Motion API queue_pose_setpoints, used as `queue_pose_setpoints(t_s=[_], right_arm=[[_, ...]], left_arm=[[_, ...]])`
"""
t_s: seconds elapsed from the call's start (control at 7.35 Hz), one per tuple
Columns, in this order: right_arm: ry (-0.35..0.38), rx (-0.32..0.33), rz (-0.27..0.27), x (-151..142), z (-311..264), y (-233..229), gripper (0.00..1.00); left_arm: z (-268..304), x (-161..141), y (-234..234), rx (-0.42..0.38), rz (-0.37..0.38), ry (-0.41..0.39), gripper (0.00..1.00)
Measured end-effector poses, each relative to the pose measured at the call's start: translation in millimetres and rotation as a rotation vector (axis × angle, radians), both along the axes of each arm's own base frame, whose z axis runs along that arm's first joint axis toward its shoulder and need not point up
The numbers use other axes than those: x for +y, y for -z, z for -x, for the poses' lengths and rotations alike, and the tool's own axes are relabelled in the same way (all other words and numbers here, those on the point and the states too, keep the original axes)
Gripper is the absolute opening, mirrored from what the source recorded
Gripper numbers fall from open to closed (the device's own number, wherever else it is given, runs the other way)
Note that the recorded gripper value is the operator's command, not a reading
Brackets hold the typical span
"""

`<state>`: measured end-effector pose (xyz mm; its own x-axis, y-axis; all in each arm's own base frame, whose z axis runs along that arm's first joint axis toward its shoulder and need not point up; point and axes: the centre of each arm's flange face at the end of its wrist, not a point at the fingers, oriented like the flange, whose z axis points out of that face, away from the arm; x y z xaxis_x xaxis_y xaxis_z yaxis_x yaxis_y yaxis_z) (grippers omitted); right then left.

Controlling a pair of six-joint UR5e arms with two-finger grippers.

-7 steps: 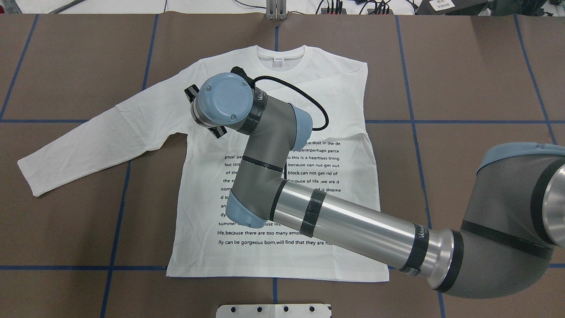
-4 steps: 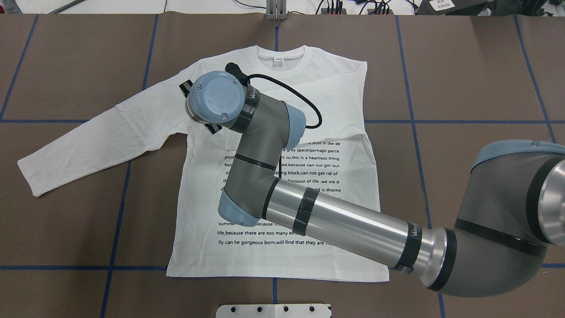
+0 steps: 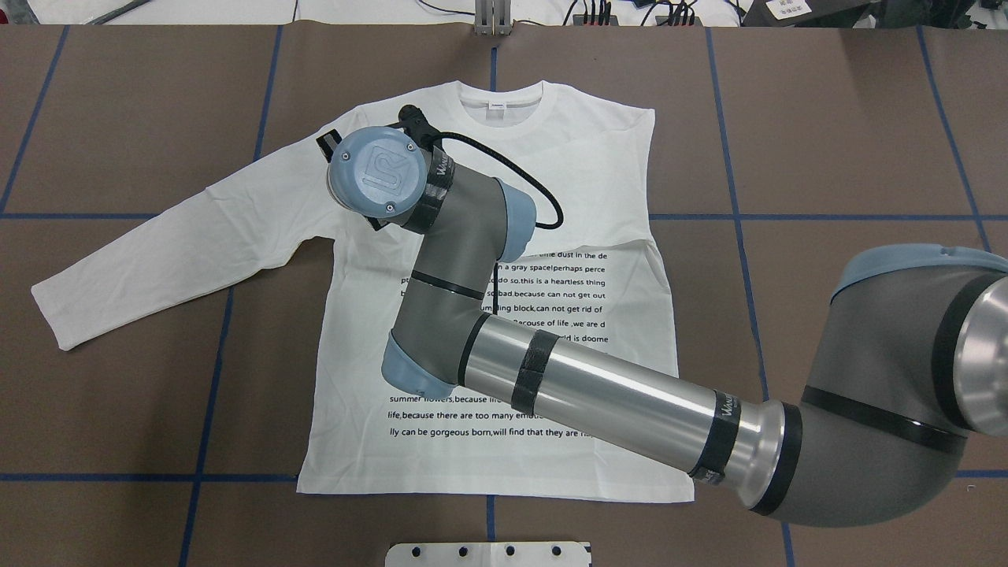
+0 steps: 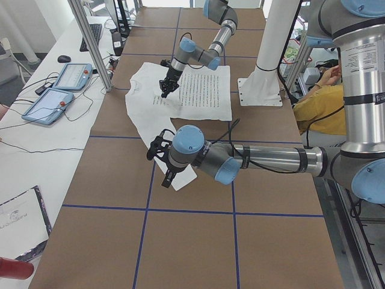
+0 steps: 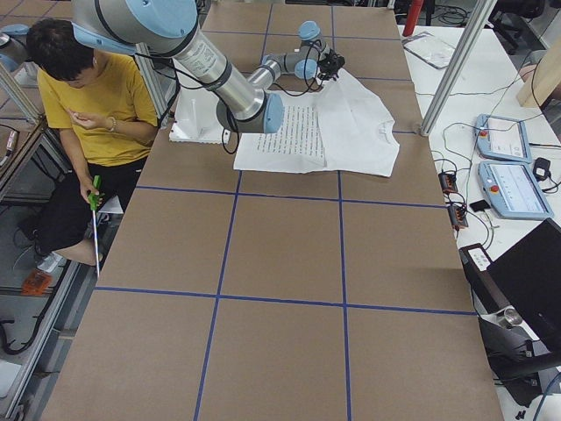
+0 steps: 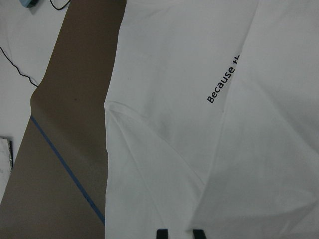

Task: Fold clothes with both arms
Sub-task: 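Fold the held sleeve across the shirt front with the right gripper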

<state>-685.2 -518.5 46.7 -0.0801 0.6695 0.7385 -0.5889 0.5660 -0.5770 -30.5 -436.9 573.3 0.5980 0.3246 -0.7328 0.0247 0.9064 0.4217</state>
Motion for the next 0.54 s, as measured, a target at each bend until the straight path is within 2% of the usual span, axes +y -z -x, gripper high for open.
queue_pose_setpoints(t_s=[0.27,0.54], right_arm=[[-0.053,-0.032,0.018,-11.4,2.8,4.5,0.99],[-0.054,-0.054,0.027,-25.3,-13.3,8.7,0.99]], left_arm=[[-15.6,-3.0,1.4,0.035,0.098,0.036,1.00],[-45.2,-6.1,2.6,0.049,0.151,0.018,0.83]])
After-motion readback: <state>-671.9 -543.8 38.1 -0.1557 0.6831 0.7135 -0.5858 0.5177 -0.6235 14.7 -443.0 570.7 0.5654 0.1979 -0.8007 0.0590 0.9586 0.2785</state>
